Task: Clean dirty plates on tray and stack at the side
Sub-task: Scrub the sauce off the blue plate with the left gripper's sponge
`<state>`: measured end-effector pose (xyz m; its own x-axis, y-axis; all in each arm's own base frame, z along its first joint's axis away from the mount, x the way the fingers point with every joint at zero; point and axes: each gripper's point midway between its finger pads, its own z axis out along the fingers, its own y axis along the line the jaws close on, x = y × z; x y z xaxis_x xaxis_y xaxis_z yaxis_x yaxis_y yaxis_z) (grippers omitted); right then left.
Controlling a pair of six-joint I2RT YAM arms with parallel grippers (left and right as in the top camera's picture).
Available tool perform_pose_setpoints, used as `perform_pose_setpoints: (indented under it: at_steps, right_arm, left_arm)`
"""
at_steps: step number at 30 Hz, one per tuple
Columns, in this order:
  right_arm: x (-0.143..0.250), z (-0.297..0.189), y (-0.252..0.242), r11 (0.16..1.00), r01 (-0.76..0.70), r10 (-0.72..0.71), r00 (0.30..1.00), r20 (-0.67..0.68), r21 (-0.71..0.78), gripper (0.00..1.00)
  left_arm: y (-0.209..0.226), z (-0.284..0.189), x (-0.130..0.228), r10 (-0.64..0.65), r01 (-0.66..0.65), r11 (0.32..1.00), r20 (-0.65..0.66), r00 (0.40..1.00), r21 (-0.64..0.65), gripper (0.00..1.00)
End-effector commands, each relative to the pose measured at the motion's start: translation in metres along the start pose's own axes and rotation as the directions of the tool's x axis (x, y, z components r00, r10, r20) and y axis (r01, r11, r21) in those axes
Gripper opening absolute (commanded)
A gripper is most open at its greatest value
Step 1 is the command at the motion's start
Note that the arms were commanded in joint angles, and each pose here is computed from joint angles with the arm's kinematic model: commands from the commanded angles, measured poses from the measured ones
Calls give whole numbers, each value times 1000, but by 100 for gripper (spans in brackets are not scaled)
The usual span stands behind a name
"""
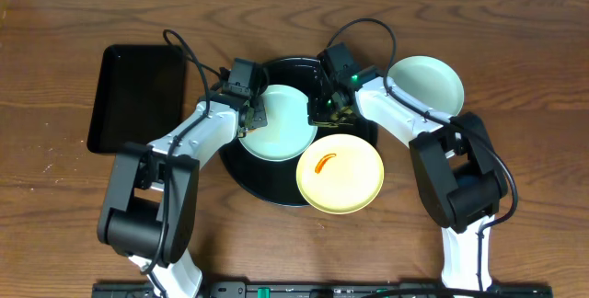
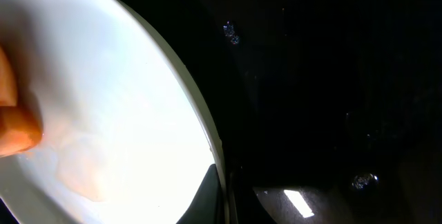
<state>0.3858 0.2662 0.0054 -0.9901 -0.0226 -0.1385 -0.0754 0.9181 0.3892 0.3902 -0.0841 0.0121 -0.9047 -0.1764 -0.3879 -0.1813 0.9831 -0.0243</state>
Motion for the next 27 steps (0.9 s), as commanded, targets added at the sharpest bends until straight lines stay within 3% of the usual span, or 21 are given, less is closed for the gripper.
perform_pose_setpoints:
  at_steps: [1, 4, 11, 15, 27]
  right_arm:
    - [4, 8, -16, 998, -26, 27, 1000, -16, 54, 1]
    - [4, 9, -16, 998, -25, 26, 1000, -16, 54, 1]
    - [3, 9, -15, 998, -24, 25, 1000, -11, 50, 1]
    - [3, 9, -14, 999, -22, 23, 1000, -10, 49, 1]
    - [4, 9, -16, 998, -25, 25, 1000, -16, 53, 1]
  left_arm:
    - [23, -14, -11, 15, -11, 997, 46, 999, -76, 9]
    - [19, -30, -17, 5, -2, 999, 70, 998, -44, 9]
    - [-31, -39, 6, -26, 40, 968, -60, 998, 246, 9]
    - [-40, -32, 21, -65, 91, 964, -113, 991, 249, 9]
    - [-59, -9, 48, 6, 36, 971, -174, 985, 237, 10]
